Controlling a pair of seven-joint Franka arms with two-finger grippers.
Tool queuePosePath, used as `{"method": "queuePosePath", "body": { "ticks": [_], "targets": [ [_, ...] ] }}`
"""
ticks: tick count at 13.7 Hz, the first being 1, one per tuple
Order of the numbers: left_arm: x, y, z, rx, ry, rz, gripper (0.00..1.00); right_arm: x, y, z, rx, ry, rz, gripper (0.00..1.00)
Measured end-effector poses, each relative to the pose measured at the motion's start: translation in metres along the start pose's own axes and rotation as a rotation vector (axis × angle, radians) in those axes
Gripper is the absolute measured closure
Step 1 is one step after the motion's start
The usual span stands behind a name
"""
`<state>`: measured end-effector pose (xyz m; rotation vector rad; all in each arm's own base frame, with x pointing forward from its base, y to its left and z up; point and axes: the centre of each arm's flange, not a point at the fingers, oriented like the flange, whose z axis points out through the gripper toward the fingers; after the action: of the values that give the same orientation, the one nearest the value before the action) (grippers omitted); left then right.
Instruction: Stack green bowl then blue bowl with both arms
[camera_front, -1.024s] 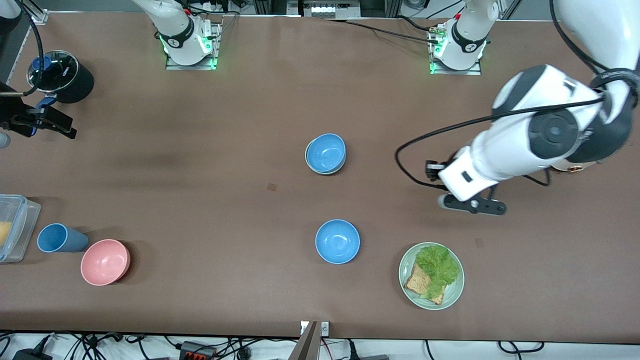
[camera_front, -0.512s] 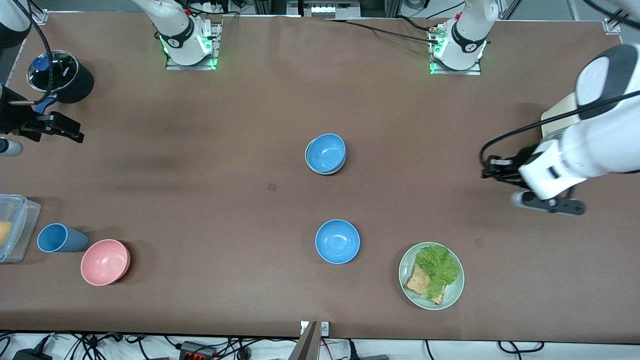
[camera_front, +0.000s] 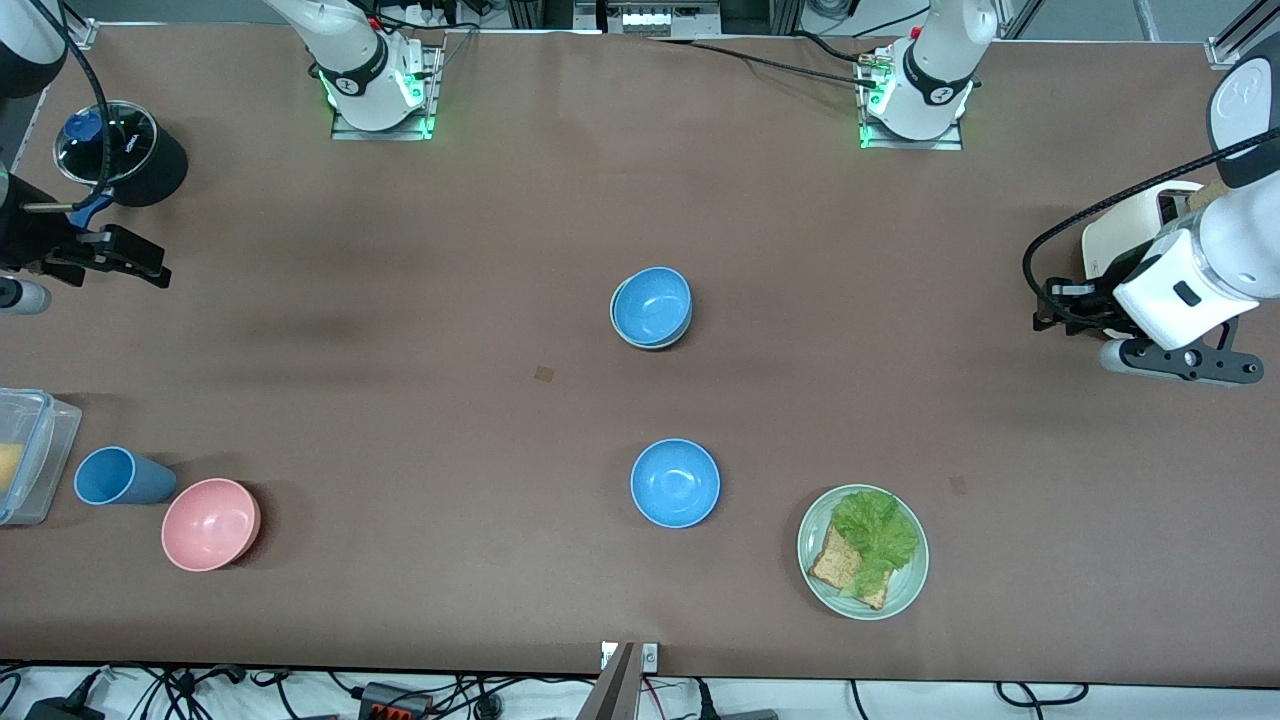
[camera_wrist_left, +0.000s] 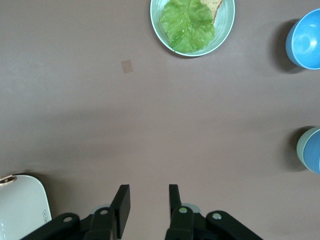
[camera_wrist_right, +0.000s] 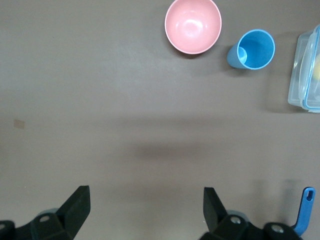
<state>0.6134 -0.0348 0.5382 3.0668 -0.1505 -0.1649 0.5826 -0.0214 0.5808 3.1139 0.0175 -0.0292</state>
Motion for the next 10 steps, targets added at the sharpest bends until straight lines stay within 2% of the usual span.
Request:
{"method": "queuePosePath", "body": {
  "ticks": [1, 2, 4, 5, 9, 10],
  "targets": [
    [-0.002, -0.001, 0.001, 0.001, -0.004, -0.003, 0.59, 0.001, -0.004, -0.006, -0.001, 0.012, -0.007, 0.00],
    [-0.004, -0.002, 0.004, 0.001, -0.011, -0.005, 0.52, 0.001, -0.007, -0.010, -0.001, 0.022, -0.013, 0.00],
    [-0.007, -0.003, 0.005, 0.002, -0.020, -0.006, 0.50, 0.002, -0.012, -0.014, -0.001, 0.029, -0.021, 0.00],
    [-0.009, -0.002, 0.005, 0.002, -0.029, -0.006, 0.43, 0.002, -0.013, -0.013, -0.001, 0.027, -0.023, 0.00],
    [-0.013, -0.002, 0.003, 0.003, -0.036, -0.027, 0.04, 0.007, -0.021, -0.002, -0.001, 0.005, -0.037, 0.00],
    [-0.013, -0.001, 0.003, 0.003, -0.036, -0.030, 0.00, 0.008, -0.022, 0.001, -0.001, 0.000, -0.038, 0.00]
  ]
}}
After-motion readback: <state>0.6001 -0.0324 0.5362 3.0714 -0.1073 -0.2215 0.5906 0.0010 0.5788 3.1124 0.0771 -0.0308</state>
